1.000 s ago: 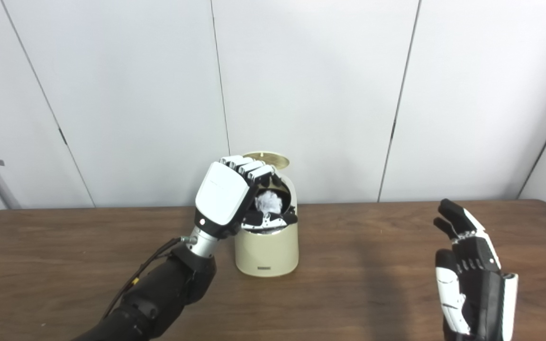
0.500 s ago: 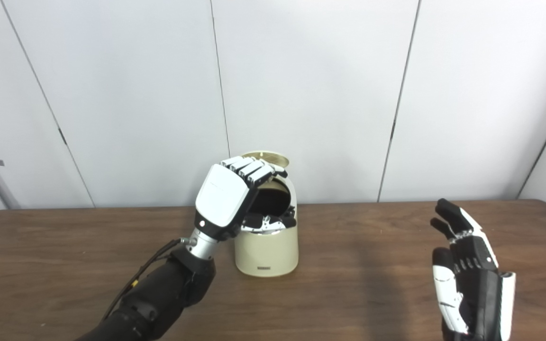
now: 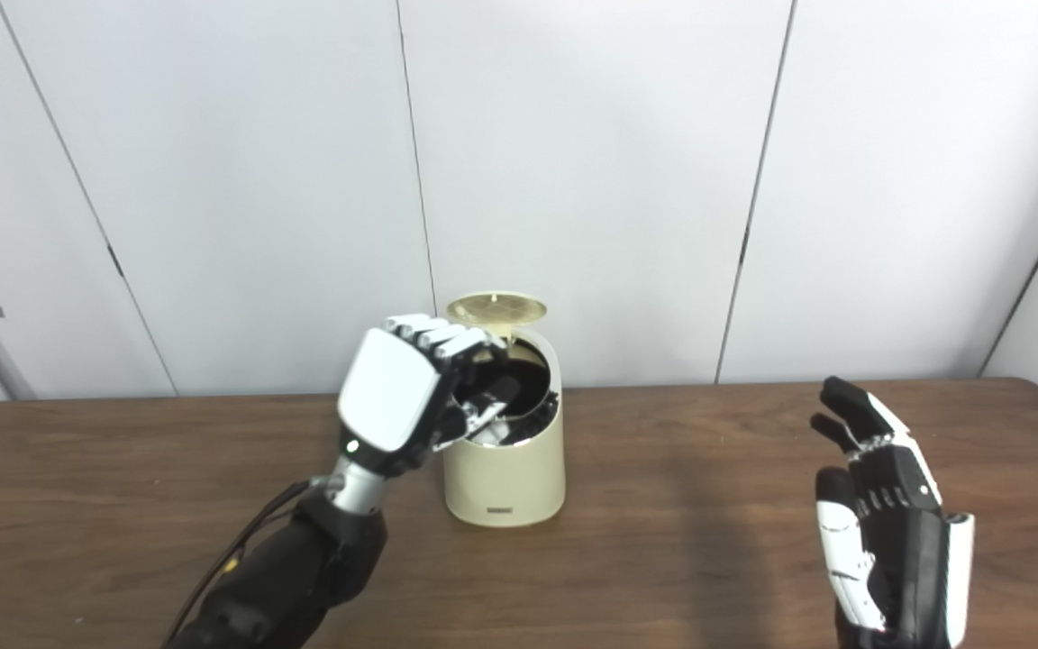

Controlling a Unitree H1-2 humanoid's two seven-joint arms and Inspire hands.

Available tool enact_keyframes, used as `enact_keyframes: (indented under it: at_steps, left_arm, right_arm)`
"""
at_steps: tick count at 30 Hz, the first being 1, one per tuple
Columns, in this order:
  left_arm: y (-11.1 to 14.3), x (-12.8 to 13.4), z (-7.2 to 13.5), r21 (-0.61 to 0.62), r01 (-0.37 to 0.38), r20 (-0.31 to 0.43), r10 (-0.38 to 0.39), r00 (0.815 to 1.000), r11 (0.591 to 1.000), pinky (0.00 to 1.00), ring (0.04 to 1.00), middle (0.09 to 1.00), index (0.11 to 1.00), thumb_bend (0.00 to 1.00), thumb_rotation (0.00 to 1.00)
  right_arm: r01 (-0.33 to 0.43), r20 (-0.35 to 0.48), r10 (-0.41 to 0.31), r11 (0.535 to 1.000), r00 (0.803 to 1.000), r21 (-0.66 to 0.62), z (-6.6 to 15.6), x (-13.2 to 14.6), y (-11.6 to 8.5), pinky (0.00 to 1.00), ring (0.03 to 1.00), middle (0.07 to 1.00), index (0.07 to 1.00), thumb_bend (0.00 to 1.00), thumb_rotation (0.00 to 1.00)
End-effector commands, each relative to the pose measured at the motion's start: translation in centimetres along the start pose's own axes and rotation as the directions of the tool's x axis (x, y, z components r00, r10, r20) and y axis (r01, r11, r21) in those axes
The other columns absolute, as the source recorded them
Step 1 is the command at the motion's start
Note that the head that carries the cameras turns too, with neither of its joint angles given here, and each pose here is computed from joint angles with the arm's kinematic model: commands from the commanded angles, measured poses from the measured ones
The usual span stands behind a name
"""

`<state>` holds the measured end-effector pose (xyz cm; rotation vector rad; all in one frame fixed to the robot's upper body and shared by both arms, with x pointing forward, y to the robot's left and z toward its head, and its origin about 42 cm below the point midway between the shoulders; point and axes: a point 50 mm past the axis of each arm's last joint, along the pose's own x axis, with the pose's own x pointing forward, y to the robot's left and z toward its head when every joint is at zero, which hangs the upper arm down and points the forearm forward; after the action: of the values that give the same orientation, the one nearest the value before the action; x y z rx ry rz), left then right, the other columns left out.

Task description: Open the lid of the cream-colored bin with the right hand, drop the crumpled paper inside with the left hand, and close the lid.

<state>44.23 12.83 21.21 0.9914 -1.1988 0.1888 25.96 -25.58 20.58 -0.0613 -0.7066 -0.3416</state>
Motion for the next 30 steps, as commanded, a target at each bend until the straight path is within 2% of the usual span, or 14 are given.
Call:
enact_keyframes:
  at_steps: [1,5,10,13,17,22,24,26,27,28,29,30]
  left_arm:
    - [2.0,1.5,0.2,-0.037,-0.092,-0.014,0.091,0.996,0.995,0.19,0.21,0.281,0.47,0.51,0.07]
    - [4.5,0.4,1.0,-0.092,-0.131,-0.068,0.125,0.99,0.987,0.22,0.246,0.31,0.471,0.51,0.08]
    - [7.5,-0.8,1.7,-0.134,-0.214,-0.148,0.194,0.97,0.968,0.24,0.266,0.329,0.474,0.5,0.08]
    - [9.3,-1.7,2.4,-0.212,-0.27,-0.247,0.216,0.945,0.939,0.25,0.29,0.352,0.476,0.49,0.08]
    - [11.2,-3.4,2.8,-0.292,-0.3,-0.358,0.187,0.915,0.908,0.24,0.296,0.364,0.478,0.48,0.08]
    - [12.7,-5.3,2.8,-0.352,-0.367,-0.464,0.18,0.868,0.861,0.36,0.428,0.473,0.485,0.48,0.08]
    - [13.3,-6.2,2.7,-0.38,-0.402,-0.514,0.171,0.841,0.833,0.39,0.462,0.506,0.488,0.47,0.08]
    - [13.6,-7.0,2.6,-0.395,-0.422,-0.548,0.159,0.821,0.816,0.41,0.495,0.535,0.49,0.47,0.08]
    - [13.8,-7.5,2.4,-0.403,-0.435,-0.569,0.152,0.808,0.806,0.43,0.519,0.554,0.522,0.34,0.42]
    - [14.0,-8.0,2.3,-0.406,-0.444,-0.585,0.146,0.798,0.799,0.44,0.54,0.57,0.541,0.29,0.64]
    - [14.1,-8.5,2.2,-0.406,-0.449,-0.597,0.141,0.79,0.796,0.45,0.556,0.581,0.553,0.26,0.79]
    - [14.1,-8.8,2.0,-0.406,-0.453,-0.609,0.135,0.781,0.794,0.46,0.562,0.584,0.559,0.25,0.87]
  right_arm:
    - [-0.006,0.06,0.006,1.0,0.998,0.013,0.9,1.2,0.4,0.74,0.808,0.802,0.751,0.23,0.65]
    - [-0.006,0.063,0.005,1.0,0.998,0.015,0.7,1.4,0.5,0.73,0.797,0.793,0.747,0.22,0.64]
    - [-0.019,0.055,0.017,0.999,0.998,0.035,0.5,1.5,0.7,0.76,0.82,0.803,0.74,0.25,0.62]
    - [-0.023,0.057,0.021,0.999,0.998,0.033,0.4,1.6,0.8,0.75,0.822,0.804,0.745,0.24,0.62]
    - [-0.023,0.056,0.021,0.999,0.998,0.036,0.3,1.7,1.0,0.75,0.818,0.807,0.752,0.22,0.62]
    - [-0.024,0.055,0.021,0.999,0.998,0.046,0.3,1.8,1.1,0.75,0.811,0.795,0.733,0.22,0.61]
    - [-0.028,0.057,0.026,0.999,0.998,0.045,0.2,1.8,1.1,0.75,0.812,0.794,0.73,0.23,0.61]
    - [-0.032,0.059,0.029,0.998,0.998,0.045,0.2,1.8,1.1,0.75,0.812,0.793,0.728,0.22,0.61]
    - [-0.036,0.061,0.034,0.998,0.998,0.043,0.2,1.9,1.1,0.75,0.813,0.795,0.729,0.23,0.61]
    - [-0.04,0.063,0.037,0.998,0.997,0.039,0.2,1.9,1.2,0.75,0.818,0.8,0.734,0.23,0.62]
    - [-0.042,0.068,0.04,0.999,0.997,0.031,0.2,1.9,1.2,0.75,0.82,0.805,0.739,0.22,0.62]
    - [-0.044,0.073,0.042,0.999,0.996,0.025,0.2,1.9,1.3,0.74,0.815,0.804,0.741,0.21,0.63]
